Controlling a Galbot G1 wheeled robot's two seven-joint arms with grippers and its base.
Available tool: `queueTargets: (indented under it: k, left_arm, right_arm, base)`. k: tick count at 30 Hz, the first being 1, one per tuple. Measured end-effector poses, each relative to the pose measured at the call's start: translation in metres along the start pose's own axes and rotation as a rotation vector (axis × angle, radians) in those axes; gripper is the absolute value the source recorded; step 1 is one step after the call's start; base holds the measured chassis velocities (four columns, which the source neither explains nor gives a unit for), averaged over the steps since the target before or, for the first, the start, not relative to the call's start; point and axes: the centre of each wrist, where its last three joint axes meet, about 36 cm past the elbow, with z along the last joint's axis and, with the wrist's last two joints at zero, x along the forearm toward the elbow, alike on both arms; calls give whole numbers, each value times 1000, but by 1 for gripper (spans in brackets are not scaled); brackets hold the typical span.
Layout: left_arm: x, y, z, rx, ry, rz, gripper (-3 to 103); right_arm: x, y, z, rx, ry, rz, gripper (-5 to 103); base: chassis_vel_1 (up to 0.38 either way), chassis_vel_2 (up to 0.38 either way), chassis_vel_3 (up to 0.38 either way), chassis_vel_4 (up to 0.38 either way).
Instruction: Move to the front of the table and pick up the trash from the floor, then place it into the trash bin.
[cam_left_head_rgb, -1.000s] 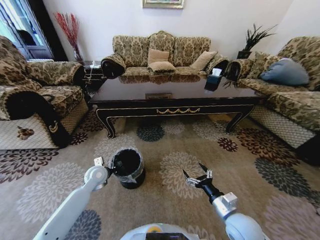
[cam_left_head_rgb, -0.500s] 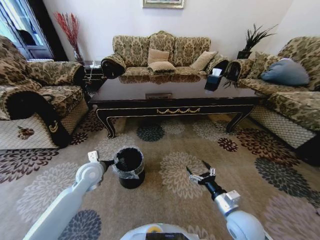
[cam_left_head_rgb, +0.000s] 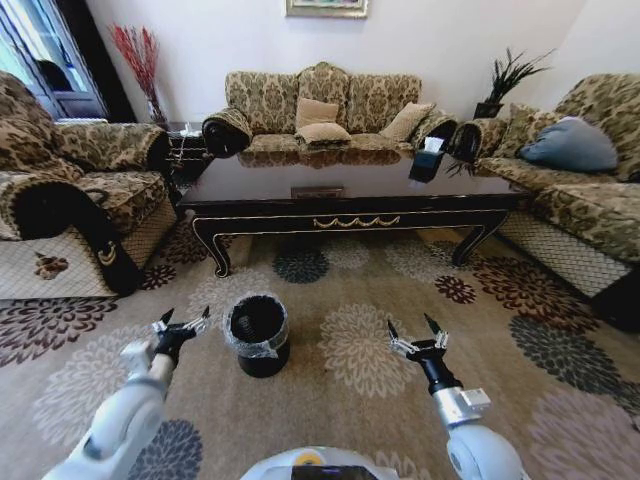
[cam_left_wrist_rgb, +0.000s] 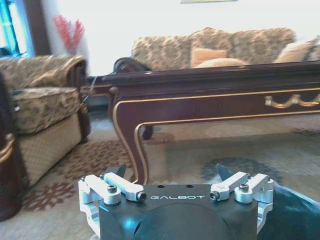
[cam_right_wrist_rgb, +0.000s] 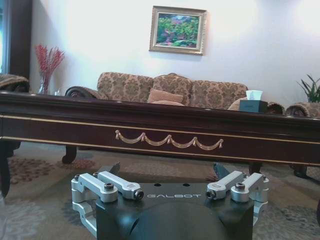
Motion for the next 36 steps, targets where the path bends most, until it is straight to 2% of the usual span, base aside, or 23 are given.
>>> queueTargets:
  k: [4,7,11,17,36]
  left_arm:
    - [16,-9,13,2,-15,34,100]
    - [26,-19,28,-16,-42,57,100]
    - [37,-30,38,-2,-46,63,100]
    - [44,-31,42,12,-27,55,100]
    - [43,-31,41,20,-25,51,100]
  right_arm:
    - [-2,-5,3,-12,4,10,100]
    - [-4,-12,8,-7,14,10,100]
    - [0,-10,4,-64,15,7,100]
    - [6,-7,2,-68,18,-3,100]
    - [7,-7,1,-63,21,-7,100]
  base:
    - [0,0,0,0]
    - [0,0,0,0]
    - [0,0,0,0]
    - [0,0,0,0]
    - [0,0,0,0]
